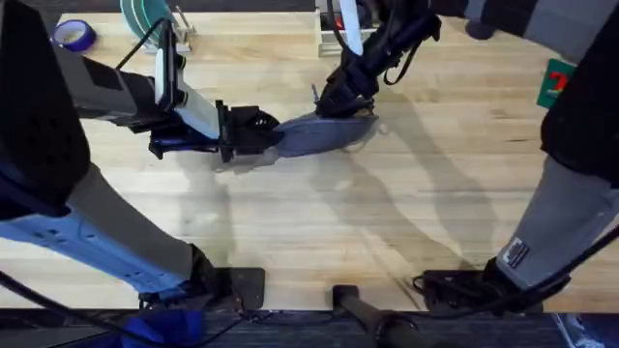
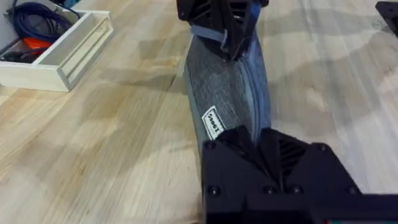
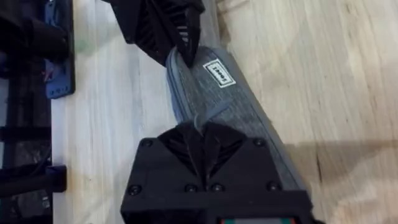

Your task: Unzip the bag, pick up the pens from the table one at a time and place them inside, then zip the bag closed.

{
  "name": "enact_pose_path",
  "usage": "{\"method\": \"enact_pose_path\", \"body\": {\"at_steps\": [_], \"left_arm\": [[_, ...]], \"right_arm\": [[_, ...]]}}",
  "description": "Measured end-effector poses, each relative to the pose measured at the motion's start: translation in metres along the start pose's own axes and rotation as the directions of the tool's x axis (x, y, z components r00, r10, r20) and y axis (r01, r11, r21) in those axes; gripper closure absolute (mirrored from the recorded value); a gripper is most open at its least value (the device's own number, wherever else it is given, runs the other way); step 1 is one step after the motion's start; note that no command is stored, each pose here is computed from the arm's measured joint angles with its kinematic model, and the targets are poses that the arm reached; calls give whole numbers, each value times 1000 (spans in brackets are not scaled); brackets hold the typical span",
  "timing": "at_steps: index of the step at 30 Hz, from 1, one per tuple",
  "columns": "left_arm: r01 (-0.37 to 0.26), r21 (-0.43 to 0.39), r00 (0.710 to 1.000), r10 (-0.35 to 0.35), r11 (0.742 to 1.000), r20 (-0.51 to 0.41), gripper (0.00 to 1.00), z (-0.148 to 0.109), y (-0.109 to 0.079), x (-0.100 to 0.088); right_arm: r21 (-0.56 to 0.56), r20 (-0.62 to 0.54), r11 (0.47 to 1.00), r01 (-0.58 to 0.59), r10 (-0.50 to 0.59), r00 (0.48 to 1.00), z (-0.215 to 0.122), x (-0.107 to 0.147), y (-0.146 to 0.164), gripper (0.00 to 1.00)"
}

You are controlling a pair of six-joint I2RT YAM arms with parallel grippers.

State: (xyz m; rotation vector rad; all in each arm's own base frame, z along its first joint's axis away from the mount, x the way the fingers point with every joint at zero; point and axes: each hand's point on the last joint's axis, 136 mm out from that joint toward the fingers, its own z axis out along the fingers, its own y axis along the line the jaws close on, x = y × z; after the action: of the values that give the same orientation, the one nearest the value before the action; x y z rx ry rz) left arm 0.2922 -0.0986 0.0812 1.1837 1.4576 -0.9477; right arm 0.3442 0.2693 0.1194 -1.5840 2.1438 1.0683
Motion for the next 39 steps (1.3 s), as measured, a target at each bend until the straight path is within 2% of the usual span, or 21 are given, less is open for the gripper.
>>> {"method": "enact_pose_path", "body": {"at_steps": [39], "left_arm": [[-1,0,1000,1,1000,2,958,0,0,0]], "right_arm": [[112,75,977,-184,176,982,-65,44,-52,968]]}}
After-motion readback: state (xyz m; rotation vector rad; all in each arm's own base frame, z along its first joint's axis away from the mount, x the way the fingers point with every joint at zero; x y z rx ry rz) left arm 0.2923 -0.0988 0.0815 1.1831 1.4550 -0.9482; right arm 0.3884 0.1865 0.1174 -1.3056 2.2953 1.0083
